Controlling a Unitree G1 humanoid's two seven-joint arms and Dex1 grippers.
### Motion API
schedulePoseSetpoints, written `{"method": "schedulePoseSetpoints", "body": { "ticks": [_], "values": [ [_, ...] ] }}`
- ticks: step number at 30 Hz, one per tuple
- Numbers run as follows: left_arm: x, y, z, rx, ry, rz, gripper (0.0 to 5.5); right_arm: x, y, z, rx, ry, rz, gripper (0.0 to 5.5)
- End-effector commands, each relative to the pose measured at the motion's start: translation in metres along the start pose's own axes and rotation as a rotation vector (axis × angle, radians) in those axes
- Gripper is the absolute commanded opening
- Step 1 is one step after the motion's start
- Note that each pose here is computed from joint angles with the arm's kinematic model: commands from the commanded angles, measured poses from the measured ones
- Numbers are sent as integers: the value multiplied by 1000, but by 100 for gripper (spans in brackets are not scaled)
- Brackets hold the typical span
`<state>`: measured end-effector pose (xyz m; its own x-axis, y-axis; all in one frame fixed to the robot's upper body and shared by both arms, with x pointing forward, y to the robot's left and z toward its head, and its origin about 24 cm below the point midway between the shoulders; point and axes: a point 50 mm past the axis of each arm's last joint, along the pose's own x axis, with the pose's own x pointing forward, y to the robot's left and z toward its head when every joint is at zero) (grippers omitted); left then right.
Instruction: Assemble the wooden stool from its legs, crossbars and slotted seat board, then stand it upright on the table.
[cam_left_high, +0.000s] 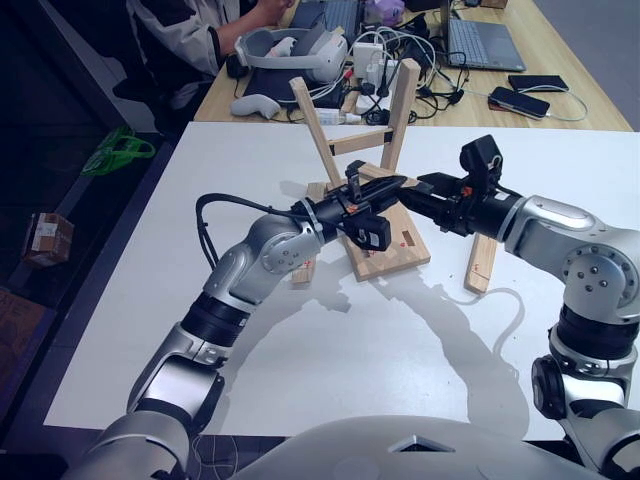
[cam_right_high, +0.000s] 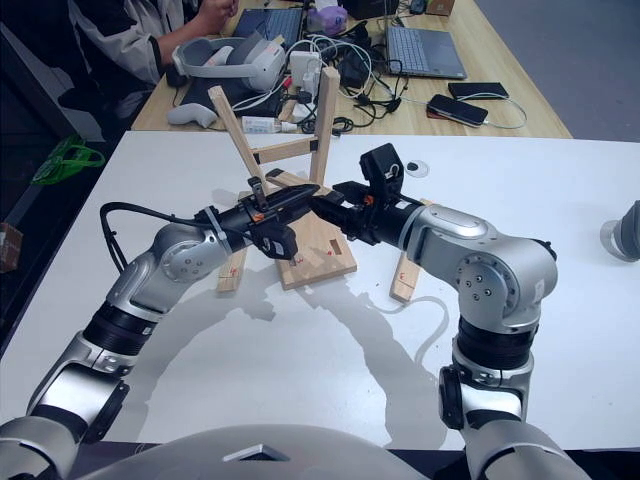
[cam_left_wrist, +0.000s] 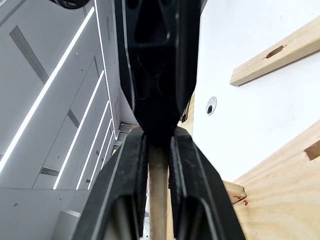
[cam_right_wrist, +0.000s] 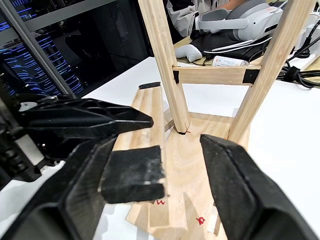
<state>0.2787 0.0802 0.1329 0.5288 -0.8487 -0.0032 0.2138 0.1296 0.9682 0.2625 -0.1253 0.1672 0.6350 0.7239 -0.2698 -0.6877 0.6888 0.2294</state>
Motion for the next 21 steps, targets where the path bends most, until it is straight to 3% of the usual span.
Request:
{"method": "schedulePoseSetpoints", "body": {
  "ticks": [1,11,13,21],
  "values": [
    [-4,5,-7,23,23,5,40,-2,6,4,7,-19,115,357],
    [-8,9,-18,7,88,31,40,-11,-1,9,-34,1,174,517],
    [-13,13,-26,-87,158,98,40,-12,-9,13,-34,-35,123,539],
    [-36,53,-48,-647,367,566,40,-5,-30,31,91,-293,-86,540]
  ]
}}
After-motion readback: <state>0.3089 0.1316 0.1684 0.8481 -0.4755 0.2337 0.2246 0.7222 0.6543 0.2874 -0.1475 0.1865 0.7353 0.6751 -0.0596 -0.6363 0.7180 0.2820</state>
